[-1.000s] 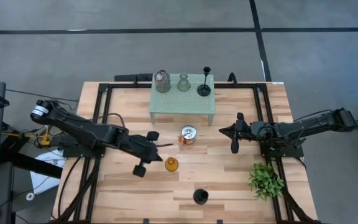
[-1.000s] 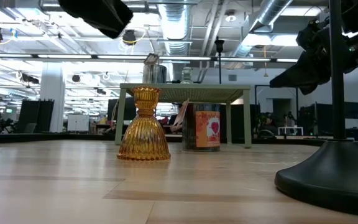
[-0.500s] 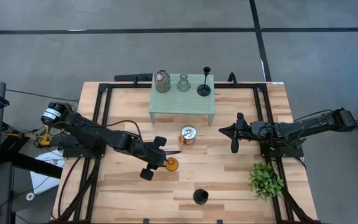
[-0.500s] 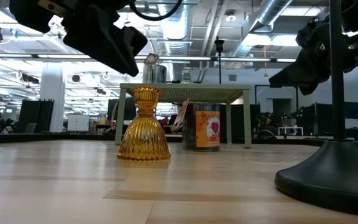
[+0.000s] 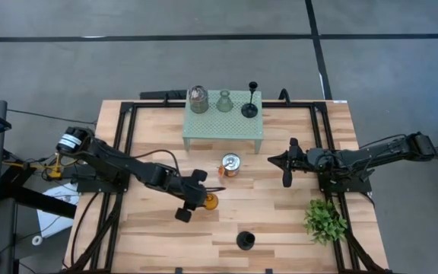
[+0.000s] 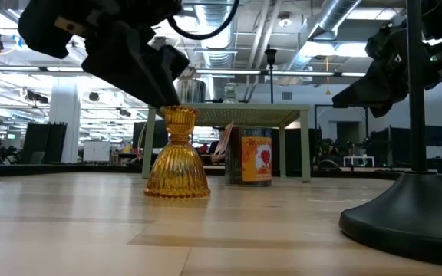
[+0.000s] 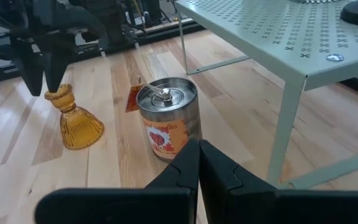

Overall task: Pick & Place candle stick holders
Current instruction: Put the yellow candle holder on the shelf, then put the black candle holder on the shelf

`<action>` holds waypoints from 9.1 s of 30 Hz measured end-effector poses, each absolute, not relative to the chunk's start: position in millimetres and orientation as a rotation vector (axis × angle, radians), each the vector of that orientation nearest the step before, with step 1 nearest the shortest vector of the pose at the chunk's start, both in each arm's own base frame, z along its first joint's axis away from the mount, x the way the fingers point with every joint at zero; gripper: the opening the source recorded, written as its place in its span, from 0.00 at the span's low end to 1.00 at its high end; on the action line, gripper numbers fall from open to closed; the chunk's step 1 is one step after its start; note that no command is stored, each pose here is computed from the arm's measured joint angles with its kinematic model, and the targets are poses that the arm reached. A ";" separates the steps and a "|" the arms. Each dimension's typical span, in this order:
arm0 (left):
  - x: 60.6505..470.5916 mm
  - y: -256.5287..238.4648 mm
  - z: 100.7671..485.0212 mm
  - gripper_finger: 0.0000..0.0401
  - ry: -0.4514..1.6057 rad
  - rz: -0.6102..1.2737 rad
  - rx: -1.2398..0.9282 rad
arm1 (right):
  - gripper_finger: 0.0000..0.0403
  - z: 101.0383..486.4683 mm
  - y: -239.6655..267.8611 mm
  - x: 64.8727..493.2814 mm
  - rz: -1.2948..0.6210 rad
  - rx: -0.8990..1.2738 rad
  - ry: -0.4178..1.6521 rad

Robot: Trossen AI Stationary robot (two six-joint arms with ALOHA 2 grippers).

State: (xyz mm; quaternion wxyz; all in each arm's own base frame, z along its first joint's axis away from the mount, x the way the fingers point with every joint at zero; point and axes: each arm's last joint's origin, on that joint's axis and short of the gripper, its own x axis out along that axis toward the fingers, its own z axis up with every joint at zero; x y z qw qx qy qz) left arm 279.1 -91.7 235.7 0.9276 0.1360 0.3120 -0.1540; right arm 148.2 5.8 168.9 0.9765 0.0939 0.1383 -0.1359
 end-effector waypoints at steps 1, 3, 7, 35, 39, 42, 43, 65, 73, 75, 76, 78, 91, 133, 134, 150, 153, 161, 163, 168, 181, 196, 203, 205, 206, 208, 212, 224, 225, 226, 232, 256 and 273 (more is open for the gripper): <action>279.8 -91.7 235.1 0.33 0.639 -0.313 0.279 | 0.00 168.9 5.8 148.2 -0.274 0.189 0.279; 280.2 -91.3 234.6 0.32 0.640 -0.307 0.280 | 0.00 168.9 5.8 148.2 -0.274 0.189 0.279; 281.3 -91.6 233.4 0.30 0.644 -0.298 0.264 | 0.00 168.6 5.8 148.1 -0.274 0.189 0.282; 286.0 -86.5 230.1 0.04 0.657 -0.238 0.195 | 0.00 168.6 5.8 148.1 -0.273 0.187 0.283; 286.1 -85.9 230.1 0.04 0.657 -0.217 0.202 | 0.00 168.5 5.8 148.1 -0.272 0.185 0.284; 284.4 -85.3 231.7 0.03 0.655 -0.211 0.205 | 0.00 167.8 5.8 147.9 -0.273 0.183 0.292; 283.4 -84.9 232.5 0.03 0.655 -0.209 0.205 | 0.00 167.4 5.8 147.7 -0.274 0.182 0.296; 243.9 -66.5 299.3 0.02 0.427 0.035 0.298 | 0.00 166.5 5.7 147.4 -0.276 0.181 0.305; 253.6 -58.6 335.1 0.02 0.371 0.165 0.513 | 0.00 166.6 5.7 147.4 -0.277 0.183 0.305; 254.6 -52.9 345.6 0.02 0.360 0.218 0.551 | 0.00 166.7 5.7 147.5 -0.277 0.183 0.303; 254.8 -49.7 349.1 0.02 0.361 0.247 0.570 | 0.00 166.6 5.7 147.5 -0.277 0.183 0.304; 255.4 -42.3 354.3 0.02 0.374 0.302 0.611 | 0.00 166.6 5.8 147.4 -0.276 0.183 0.304; 259.6 22.7 375.4 0.02 0.373 0.423 0.584 | 0.00 166.3 5.7 147.3 -0.277 0.181 0.308; 311.3 82.4 368.4 0.10 0.508 0.340 0.567 | 0.00 163.4 5.6 146.2 -0.280 0.165 0.341; 311.4 82.4 368.6 0.11 0.506 0.340 0.567 | 0.00 163.4 5.6 146.2 -0.280 0.164 0.341; 313.1 80.4 371.6 0.19 0.471 0.346 0.571 | 0.00 163.4 5.6 146.2 -0.280 0.165 0.342; 315.0 75.3 373.7 0.19 0.445 0.337 0.577 | 0.00 163.4 5.6 146.2 -0.280 0.165 0.341; 308.9 51.5 393.0 0.18 0.327 0.300 0.663 | 0.00 163.4 5.6 146.2 -0.280 0.166 0.341; 301.2 44.7 401.8 0.18 0.290 0.295 0.666 | 0.00 163.3 5.6 146.2 -0.281 0.166 0.342; 274.9 25.9 426.4 0.17 0.179 0.275 0.628 | 0.00 163.4 5.6 146.2 -0.280 0.166 0.342; 216.4 -29.8 448.1 0.12 0.102 0.047 0.523 | 0.00 163.4 5.6 146.2 -0.281 0.166 0.341; 195.3 -39.5 393.3 0.01 0.238 -0.004 0.437 | 0.00 163.7 5.6 146.3 -0.279 0.166 0.338; 153.3 -28.9 369.7 0.01 0.146 0.040 0.358 | 0.00 163.7 5.6 146.4 -0.278 0.167 0.338; 141.6 -26.4 359.6 0.01 0.129 0.030 0.332 | 0.00 163.8 5.6 146.4 -0.279 0.167 0.337; 136.6 -25.2 353.7 0.01 0.123 0.031 0.320 | 0.00 163.9 5.7 146.4 -0.278 0.167 0.336; 128.0 -23.1 341.1 0.01 0.118 0.031 0.299 | 0.00 164.1 5.7 146.5 -0.278 0.168 0.333; 116.6 -20.2 316.5 0.01 0.086 0.039 0.248 | 0.00 164.1 5.6 146.5 -0.278 0.168 0.334; 106.4 -18.0 270.4 0.02 0.082 0.031 0.202 | 0.00 164.5 5.6 146.7 -0.277 0.169 0.329; 106.5 -18.2 269.1 0.02 0.081 0.027 0.195 | 0.00 164.5 5.6 146.7 -0.277 0.169 0.329; 106.5 -18.5 267.6 0.02 0.082 0.017 0.194 | 0.00 164.7 5.7 146.7 -0.277 0.170 0.328; 108.4 -19.6 258.0 0.02 0.104 -0.007 0.200 | 0.00 167.1 5.2 147.5 -0.291 0.181 0.298; 109.4 -19.7 255.0 0.02 0.114 -0.006 0.206 | 0.00 213.8 14.8 159.2 -0.091 0.232 0.192; 109.4 -19.7 255.0 0.02 0.115 -0.006 0.206 | 0.00 335.6 76.9 207.1 0.237 0.142 0.523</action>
